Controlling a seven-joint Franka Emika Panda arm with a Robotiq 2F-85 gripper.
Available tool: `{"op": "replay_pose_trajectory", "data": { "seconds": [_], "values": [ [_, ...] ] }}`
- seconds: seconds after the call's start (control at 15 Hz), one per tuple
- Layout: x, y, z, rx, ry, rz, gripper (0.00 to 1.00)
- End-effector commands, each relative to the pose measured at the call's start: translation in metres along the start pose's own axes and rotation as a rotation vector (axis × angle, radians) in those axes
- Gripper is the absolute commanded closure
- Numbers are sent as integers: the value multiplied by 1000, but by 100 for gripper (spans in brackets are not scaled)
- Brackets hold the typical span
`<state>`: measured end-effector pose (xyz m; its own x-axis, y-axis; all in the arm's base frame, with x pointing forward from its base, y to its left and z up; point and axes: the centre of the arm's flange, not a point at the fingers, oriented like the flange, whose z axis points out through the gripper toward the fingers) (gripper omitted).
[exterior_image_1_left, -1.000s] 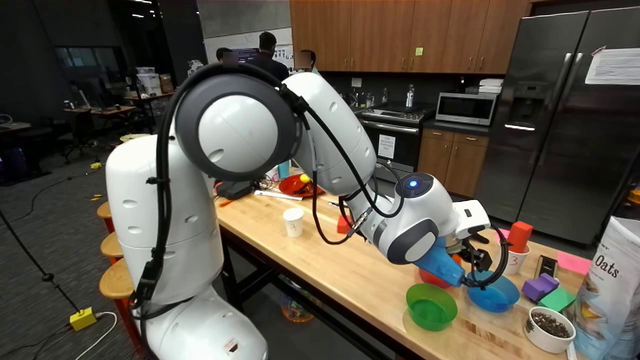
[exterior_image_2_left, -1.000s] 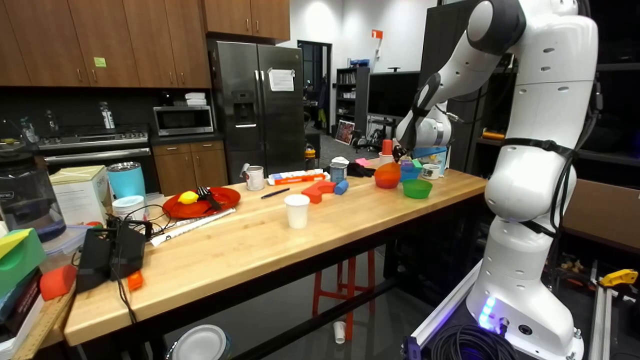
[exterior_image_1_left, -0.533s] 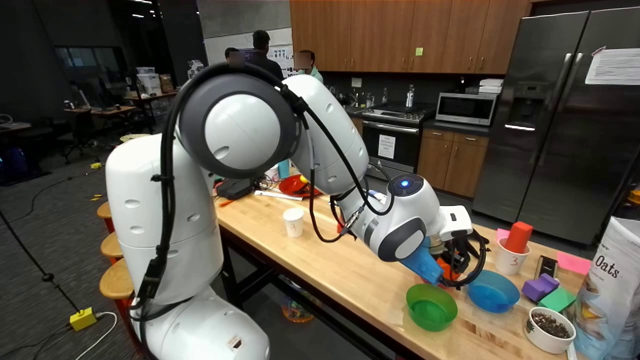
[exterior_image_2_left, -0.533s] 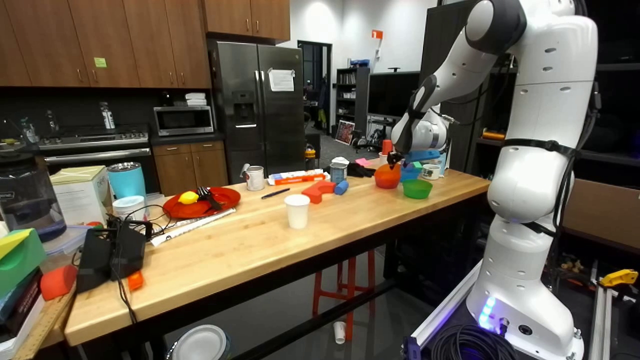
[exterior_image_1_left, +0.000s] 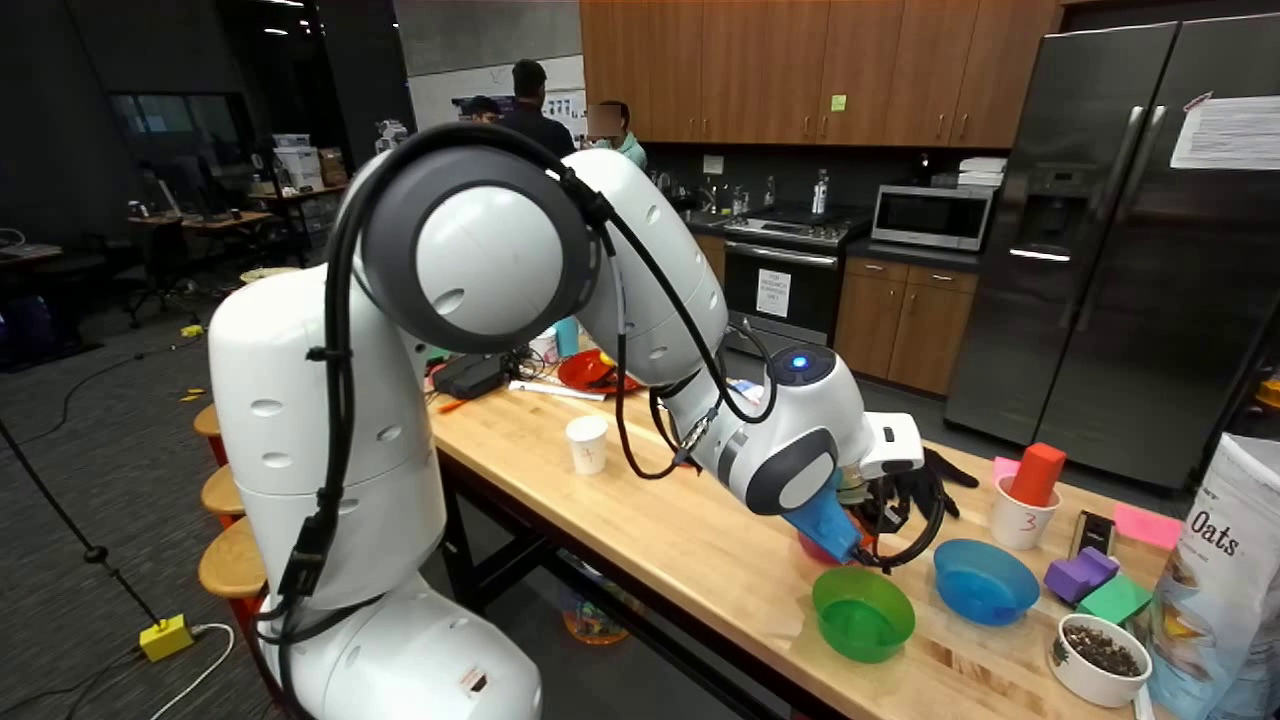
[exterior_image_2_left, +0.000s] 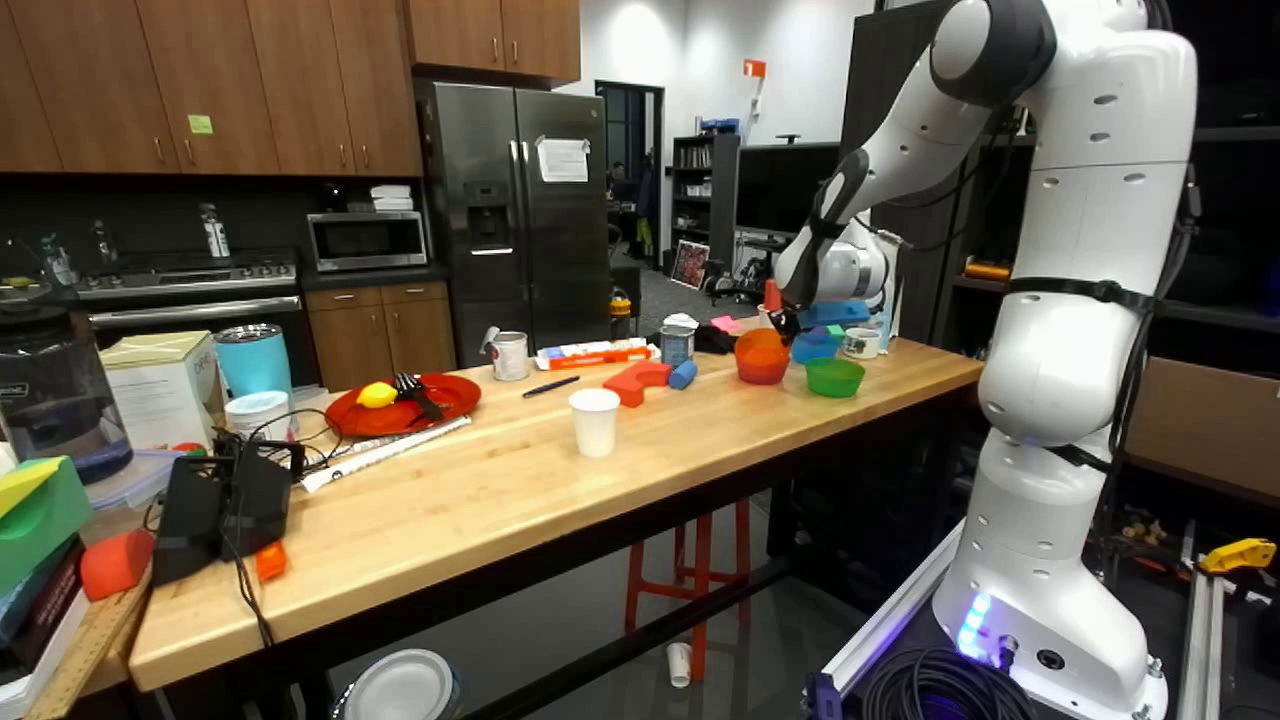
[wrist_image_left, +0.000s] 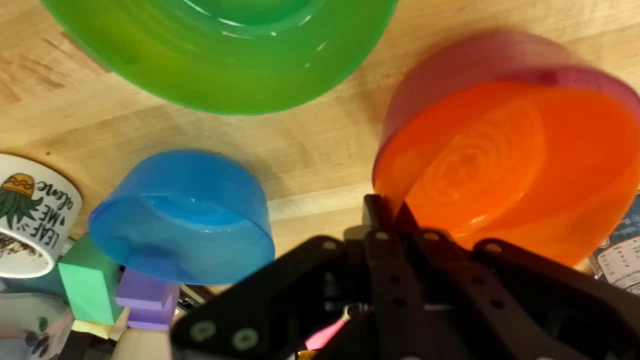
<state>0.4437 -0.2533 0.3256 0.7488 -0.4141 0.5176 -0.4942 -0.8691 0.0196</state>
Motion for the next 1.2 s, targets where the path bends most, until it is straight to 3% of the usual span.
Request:
{"op": "replay_pose_trajectory", "data": {
  "seconds": [0.0,0.4,0.87,1.0,1.13],
  "values": [
    [-4,-11,-19,24,-6,28,100],
    [-2,-10,-38,51,42,56,99],
    [-16,-34,-42,255,-32,253,99],
    [-21,-35,-49,283,-35,297,99],
    [-26,-23,-56,261,-29,317,99]
  ]
}}
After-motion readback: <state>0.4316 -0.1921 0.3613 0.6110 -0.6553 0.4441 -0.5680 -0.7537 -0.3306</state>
